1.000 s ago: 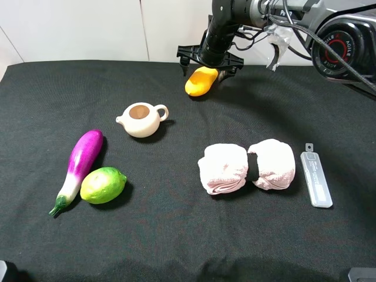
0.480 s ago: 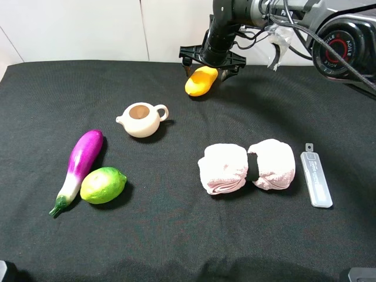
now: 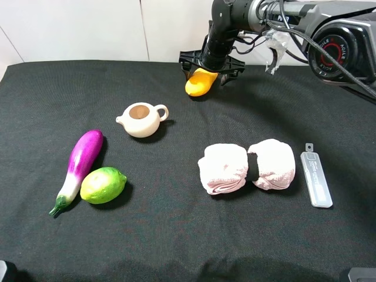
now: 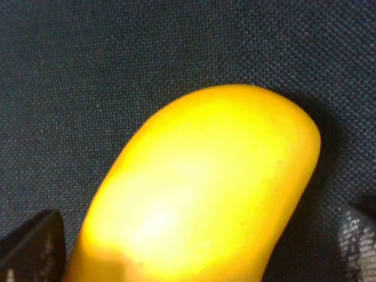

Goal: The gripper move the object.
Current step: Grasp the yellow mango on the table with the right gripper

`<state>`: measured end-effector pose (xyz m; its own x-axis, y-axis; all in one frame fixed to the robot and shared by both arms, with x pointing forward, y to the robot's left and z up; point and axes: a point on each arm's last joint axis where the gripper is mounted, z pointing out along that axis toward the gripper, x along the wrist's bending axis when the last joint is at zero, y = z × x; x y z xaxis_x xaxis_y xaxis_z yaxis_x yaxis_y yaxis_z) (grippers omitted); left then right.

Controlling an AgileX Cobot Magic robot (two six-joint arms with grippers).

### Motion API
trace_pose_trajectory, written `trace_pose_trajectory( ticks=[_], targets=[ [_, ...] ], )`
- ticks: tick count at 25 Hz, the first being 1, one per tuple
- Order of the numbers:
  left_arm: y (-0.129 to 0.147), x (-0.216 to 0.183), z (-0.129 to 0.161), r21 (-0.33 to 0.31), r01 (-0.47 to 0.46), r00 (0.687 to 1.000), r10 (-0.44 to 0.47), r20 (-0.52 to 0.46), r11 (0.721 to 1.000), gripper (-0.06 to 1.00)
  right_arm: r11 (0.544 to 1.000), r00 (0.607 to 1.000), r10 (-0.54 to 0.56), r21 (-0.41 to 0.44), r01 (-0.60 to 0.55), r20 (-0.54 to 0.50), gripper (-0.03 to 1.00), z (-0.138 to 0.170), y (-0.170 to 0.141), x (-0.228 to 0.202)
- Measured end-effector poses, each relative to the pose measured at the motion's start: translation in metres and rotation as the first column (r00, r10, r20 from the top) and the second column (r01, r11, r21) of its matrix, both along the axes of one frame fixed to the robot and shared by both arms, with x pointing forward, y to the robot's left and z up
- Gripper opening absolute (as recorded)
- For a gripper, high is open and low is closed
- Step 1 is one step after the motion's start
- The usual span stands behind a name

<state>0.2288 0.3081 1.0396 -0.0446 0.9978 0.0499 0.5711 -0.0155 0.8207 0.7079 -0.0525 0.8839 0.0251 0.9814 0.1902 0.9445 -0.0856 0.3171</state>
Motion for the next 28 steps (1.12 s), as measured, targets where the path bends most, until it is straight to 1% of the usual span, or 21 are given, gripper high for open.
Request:
trace_pose_trajectory(
  ticks=[4, 15, 23, 25, 26, 28],
  targets=[
    [0.0000, 0.0000, 0.0000, 0.000, 0.000, 1.000, 0.000, 0.000, 1.000, 0.79, 1.000, 1.000, 0.001, 0.004, -0.001, -0.012, 0.69, -0.0045, 0.0006, -0.0005],
    [0.0000, 0.0000, 0.0000, 0.000, 0.000, 1.000, 0.000, 0.000, 1.000, 0.79, 1.000, 1.000, 0.016, 0.002, -0.016, -0.012, 0.69, -0.0050, 0.0009, -0.0007],
    [0.0000, 0.0000, 0.0000, 0.000, 0.000, 1.000, 0.000, 0.000, 1.000, 0.79, 1.000, 1.000, 0.012, 0.018, -0.011, -0.017, 0.69, -0.0049, 0.0022, -0.0011],
    [0.0000, 0.0000, 0.0000, 0.000, 0.000, 1.000, 0.000, 0.000, 1.000, 0.79, 0.999, 1.000, 0.006, 0.035, -0.006, -0.018, 0.69, -0.0046, 0.0035, -0.0010],
    [0.0000, 0.0000, 0.0000, 0.000, 0.000, 1.000, 0.000, 0.000, 1.000, 0.79, 0.999, 1.000, 0.006, 0.041, -0.005, -0.016, 0.69, -0.0044, 0.0039, -0.0008],
    [0.0000, 0.0000, 0.0000, 0.000, 0.000, 1.000, 0.000, 0.000, 1.000, 0.79, 0.999, 1.000, 0.003, 0.049, -0.002, -0.013, 0.64, -0.0042, 0.0045, -0.0006]
  ],
)
